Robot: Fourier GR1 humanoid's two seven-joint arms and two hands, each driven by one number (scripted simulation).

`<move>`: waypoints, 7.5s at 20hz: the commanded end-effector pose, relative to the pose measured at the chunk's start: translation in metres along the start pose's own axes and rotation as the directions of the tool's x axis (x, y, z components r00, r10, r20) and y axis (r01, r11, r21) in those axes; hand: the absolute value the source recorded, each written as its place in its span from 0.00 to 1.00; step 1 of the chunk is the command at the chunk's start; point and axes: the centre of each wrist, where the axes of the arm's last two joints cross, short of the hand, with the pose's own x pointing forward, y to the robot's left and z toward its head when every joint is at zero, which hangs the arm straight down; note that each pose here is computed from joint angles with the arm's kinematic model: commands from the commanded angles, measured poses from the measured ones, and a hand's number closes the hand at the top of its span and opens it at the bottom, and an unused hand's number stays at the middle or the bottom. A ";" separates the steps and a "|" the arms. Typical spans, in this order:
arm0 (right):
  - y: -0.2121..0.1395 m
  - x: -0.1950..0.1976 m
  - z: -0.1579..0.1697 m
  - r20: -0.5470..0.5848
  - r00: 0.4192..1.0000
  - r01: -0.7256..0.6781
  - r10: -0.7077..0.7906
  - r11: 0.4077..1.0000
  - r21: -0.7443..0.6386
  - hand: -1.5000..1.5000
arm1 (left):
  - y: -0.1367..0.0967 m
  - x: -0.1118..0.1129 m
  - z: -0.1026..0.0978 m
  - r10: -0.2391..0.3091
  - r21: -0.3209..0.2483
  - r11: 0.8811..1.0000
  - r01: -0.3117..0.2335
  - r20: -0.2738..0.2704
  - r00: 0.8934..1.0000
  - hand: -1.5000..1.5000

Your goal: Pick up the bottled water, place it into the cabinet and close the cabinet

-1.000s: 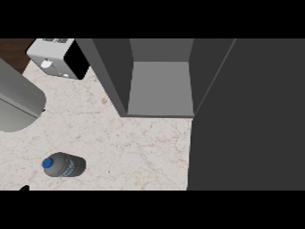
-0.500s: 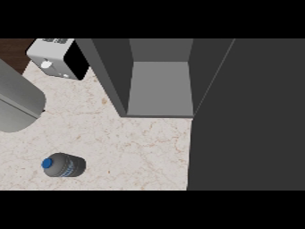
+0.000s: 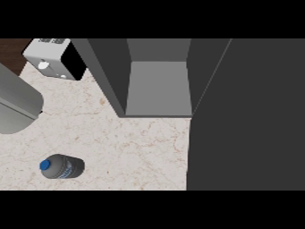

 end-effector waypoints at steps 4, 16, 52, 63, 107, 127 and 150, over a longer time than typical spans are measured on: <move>0.009 0.037 0.021 0.055 0.994 0.095 -0.098 0.994 0.049 0.00 | -0.012 0.029 0.000 -0.022 0.068 0.998 0.009 0.183 0.983 0.00; 0.009 0.040 0.032 0.053 0.995 0.087 -0.090 0.994 0.062 0.00 | 0.044 0.010 -0.001 -0.091 0.180 0.980 0.080 0.051 0.995 0.00; -0.009 0.042 0.060 0.074 0.990 0.109 -0.117 0.988 0.107 0.00 | 0.141 -0.166 -0.118 -0.141 0.223 0.960 0.170 -0.138 0.980 0.00; -0.021 0.033 0.065 0.065 0.992 0.104 -0.110 0.991 0.086 0.00 | 0.151 -0.224 -0.095 -0.017 0.276 0.960 0.042 -0.092 0.996 0.00; -0.031 0.044 0.079 0.073 0.995 0.056 -0.060 0.997 0.055 0.00 | 0.095 -0.202 -0.246 -0.006 0.363 0.930 -0.055 0.166 0.986 1.00; -0.038 0.048 0.077 0.086 0.993 0.069 -0.074 0.996 0.059 0.00 | -0.025 -0.122 -0.368 -0.144 0.381 0.921 0.085 0.129 0.981 1.00; -0.055 0.025 0.082 0.070 0.989 0.125 -0.130 0.989 0.078 0.00 | -0.006 -0.137 -0.441 -0.267 0.519 0.819 0.244 -0.032 0.963 1.00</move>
